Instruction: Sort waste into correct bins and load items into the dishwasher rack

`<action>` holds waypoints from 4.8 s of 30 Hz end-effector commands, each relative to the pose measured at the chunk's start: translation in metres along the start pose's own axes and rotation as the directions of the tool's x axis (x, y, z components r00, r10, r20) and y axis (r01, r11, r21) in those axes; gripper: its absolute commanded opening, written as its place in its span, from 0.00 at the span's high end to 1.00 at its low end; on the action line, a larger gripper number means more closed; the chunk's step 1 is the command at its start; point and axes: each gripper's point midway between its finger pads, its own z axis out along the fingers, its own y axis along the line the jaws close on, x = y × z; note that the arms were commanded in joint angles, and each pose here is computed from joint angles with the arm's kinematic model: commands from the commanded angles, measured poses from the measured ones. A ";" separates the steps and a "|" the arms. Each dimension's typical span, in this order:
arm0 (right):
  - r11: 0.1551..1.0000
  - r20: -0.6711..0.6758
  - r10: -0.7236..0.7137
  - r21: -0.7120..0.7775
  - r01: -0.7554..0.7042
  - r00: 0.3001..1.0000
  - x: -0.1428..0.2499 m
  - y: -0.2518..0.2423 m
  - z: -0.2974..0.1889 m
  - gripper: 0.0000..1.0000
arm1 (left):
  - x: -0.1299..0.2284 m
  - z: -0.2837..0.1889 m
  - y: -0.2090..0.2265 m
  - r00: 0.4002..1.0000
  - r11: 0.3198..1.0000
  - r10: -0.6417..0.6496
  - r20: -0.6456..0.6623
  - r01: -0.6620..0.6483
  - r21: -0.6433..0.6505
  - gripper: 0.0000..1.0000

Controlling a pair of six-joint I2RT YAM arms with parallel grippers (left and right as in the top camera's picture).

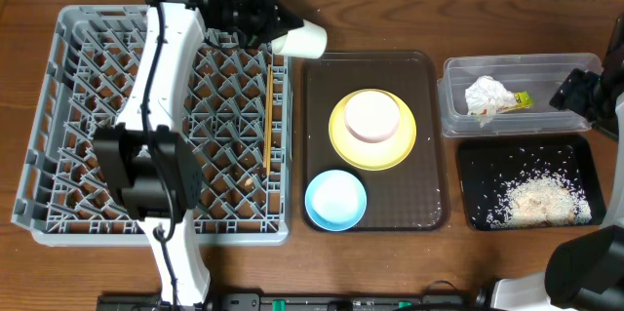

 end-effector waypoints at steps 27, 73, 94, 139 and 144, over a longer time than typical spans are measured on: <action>1.000 0.021 0.028 0.006 -0.028 0.999 -0.003 -0.006 -0.006 0.01 | -0.043 0.014 0.111 0.990 0.990 -0.142 -0.001 0.142 0.003 0.94; 1.000 0.021 0.028 0.006 -0.028 0.999 -0.003 -0.006 -0.006 0.01 | -0.067 -0.070 0.089 0.936 0.885 0.118 0.333 0.053 -0.462 0.30; 1.000 0.021 0.028 0.006 -0.028 0.999 -0.003 -0.006 -0.006 0.01 | 0.124 -0.038 0.097 0.991 0.420 0.060 -0.120 -0.134 -0.898 0.56; 1.000 0.021 0.028 0.006 -0.028 0.999 -0.003 -0.006 -0.006 0.01 | 0.113 0.030 0.150 0.985 0.467 0.154 -0.079 -0.143 -0.873 0.59; 1.000 0.021 0.028 0.006 -0.028 0.999 -0.003 -0.006 -0.006 0.01 | 0.113 0.030 0.150 0.985 0.467 0.155 -0.079 -0.143 -0.873 0.61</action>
